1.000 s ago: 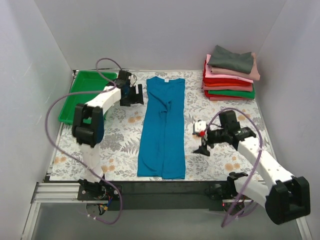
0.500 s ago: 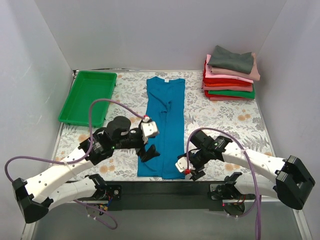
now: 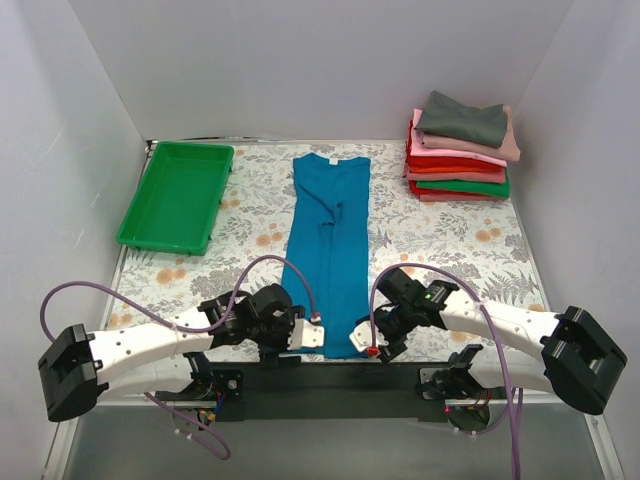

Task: Fold and stack the t-shirts
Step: Fold the tshirt

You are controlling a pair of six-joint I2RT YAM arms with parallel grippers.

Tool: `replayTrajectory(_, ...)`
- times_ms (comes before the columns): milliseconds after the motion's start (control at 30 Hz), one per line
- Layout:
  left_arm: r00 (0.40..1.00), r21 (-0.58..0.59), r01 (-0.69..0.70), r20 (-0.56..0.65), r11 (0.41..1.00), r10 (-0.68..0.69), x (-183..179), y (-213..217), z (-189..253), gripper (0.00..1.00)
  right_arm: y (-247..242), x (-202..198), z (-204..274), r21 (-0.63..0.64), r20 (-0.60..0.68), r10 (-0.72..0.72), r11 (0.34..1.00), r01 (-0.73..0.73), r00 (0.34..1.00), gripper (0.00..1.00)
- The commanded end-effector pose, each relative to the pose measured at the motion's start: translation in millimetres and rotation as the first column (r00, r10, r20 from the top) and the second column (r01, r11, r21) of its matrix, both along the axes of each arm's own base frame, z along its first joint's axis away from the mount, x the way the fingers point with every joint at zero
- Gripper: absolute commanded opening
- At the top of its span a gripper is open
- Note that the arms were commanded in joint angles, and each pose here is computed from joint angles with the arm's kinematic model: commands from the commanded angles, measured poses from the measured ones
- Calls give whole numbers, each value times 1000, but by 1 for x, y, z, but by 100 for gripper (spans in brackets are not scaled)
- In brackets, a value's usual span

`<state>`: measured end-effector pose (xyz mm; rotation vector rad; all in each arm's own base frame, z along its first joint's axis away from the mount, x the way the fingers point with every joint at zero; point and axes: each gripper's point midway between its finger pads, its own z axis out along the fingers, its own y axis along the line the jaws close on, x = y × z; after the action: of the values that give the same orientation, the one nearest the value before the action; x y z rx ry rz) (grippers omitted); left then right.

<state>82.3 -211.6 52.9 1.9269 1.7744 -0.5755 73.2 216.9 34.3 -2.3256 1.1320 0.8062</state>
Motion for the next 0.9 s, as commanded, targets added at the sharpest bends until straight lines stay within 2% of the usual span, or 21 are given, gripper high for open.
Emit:
replayTrajectory(0, 999, -44, 35, 22, 998, -34, 0, -14, -4, 74, 6, 3, 6, 51, 11, -6, 999, 5, 1000, 65)
replayTrajectory(233, 998, 13, 8, 64, 1000, -9, 12, -13, -23, 63, 7, 2, 9, 67, -2, -7, 998, 7, 1000, 64)
replayTrajectory(333, 998, 50, 8, 63, 999, -11, 13, -8, -33, 52, 9, 1, 13, 80, -6, -6, 997, 6, 1000, 63)
replayTrajectory(400, 999, 68, 13, 50, 998, -16, 11, -6, -38, 38, 9, -2, 14, 88, -18, -1, 996, 2, 1000, 62)
replayTrajectory(567, 999, 87, 13, 50, 996, -17, 8, 3, -47, 27, 13, -6, 20, 114, -34, 16, 993, -12, 999, 60)
replayTrajectory(700, 999, 89, 8, 48, 996, -13, 6, 6, -49, 9, 10, -12, 14, 101, -30, 38, 994, -34, 999, 57)
replayTrajectory(733, 999, 92, 11, 38, 996, -15, 5, 7, -50, 0, 11, -13, 13, 102, -22, 47, 994, -45, 999, 57)
replayTrajectory(867, 1000, 89, 13, 24, 996, -16, 3, 4, -48, 0, 11, -18, 3, 83, -8, 66, 994, -65, 998, 52)
